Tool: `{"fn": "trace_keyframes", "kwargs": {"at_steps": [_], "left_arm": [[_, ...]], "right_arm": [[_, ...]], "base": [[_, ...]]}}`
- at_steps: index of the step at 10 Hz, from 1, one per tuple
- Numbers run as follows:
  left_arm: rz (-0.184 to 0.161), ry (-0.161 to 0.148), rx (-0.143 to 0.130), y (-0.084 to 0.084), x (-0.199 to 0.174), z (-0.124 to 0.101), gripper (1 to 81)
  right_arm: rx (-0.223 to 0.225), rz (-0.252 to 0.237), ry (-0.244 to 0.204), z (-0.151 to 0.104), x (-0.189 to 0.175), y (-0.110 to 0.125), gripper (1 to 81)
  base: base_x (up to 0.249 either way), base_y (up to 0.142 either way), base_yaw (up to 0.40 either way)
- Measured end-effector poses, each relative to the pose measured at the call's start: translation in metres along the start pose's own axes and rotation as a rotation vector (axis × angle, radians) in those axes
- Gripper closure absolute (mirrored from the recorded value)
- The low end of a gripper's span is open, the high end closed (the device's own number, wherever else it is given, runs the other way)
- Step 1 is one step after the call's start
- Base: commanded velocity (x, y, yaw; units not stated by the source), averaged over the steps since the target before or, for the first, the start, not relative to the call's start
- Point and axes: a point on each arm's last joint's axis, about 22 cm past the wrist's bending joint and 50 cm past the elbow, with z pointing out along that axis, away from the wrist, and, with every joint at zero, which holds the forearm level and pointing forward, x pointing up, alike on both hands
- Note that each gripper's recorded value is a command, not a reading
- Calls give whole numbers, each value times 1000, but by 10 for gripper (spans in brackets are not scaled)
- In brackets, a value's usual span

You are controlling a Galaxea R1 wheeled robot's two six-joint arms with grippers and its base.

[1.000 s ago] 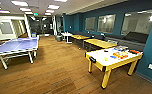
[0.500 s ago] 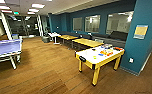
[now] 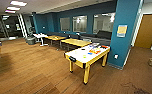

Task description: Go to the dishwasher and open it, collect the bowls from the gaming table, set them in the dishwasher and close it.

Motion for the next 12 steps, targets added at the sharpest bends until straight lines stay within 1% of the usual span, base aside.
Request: {"fn": "trace_keyframes", "kwargs": {"at_steps": [8, 9, 12], "left_arm": [[0, 1, 0, 0, 1, 0, 10], [1, 4, 0, 0, 3, 0, 10], [1, 4, 0, 0, 4, 0, 10]], "right_arm": [[-2, 0, 0, 0, 0, 1, 10], [-2, 0, 0, 0, 0, 1, 10], [-2, 0, 0, 0, 0, 1, 10]], "base": [[0, 0, -341], [0, 0, -191], [0, 0, 0]]}}
